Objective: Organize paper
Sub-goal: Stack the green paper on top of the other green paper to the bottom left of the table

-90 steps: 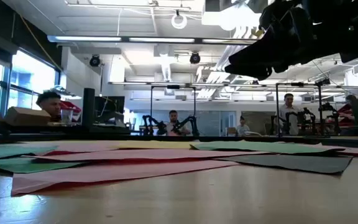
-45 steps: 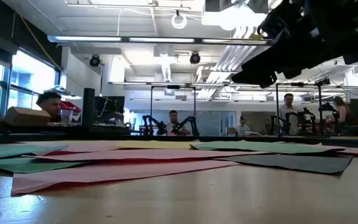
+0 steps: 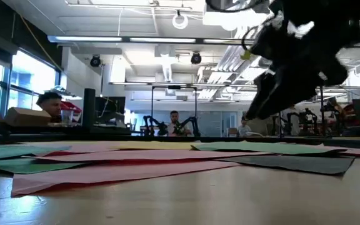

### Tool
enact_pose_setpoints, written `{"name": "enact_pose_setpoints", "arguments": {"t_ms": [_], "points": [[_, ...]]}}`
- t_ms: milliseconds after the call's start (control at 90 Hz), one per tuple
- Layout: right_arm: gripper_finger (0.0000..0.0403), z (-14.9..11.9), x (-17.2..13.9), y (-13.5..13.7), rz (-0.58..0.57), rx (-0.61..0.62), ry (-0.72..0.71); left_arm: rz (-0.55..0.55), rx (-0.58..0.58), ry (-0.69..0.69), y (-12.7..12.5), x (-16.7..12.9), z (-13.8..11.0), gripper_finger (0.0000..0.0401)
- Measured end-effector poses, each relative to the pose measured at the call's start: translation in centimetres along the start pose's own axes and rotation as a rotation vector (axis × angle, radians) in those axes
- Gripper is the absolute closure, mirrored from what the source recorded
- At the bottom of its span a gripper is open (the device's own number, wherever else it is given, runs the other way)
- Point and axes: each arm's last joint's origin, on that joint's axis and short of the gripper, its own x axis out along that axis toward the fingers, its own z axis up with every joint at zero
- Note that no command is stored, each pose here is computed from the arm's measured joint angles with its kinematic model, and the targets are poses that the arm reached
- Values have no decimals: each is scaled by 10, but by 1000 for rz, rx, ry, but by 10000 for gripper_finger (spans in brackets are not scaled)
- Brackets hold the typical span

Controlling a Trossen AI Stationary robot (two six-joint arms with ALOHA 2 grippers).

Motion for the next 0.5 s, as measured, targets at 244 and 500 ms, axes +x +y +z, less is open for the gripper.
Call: {"name": "enact_pose_setpoints", "arguments": {"t_ms": [244, 500], "points": [[183, 11, -39, 38, -56, -39, 237, 315, -14, -749, 44, -72, 18, 264], [183, -30, -45, 62, -221, -26, 292, 631, -150, -1252, 91, -112, 85, 278]]}}
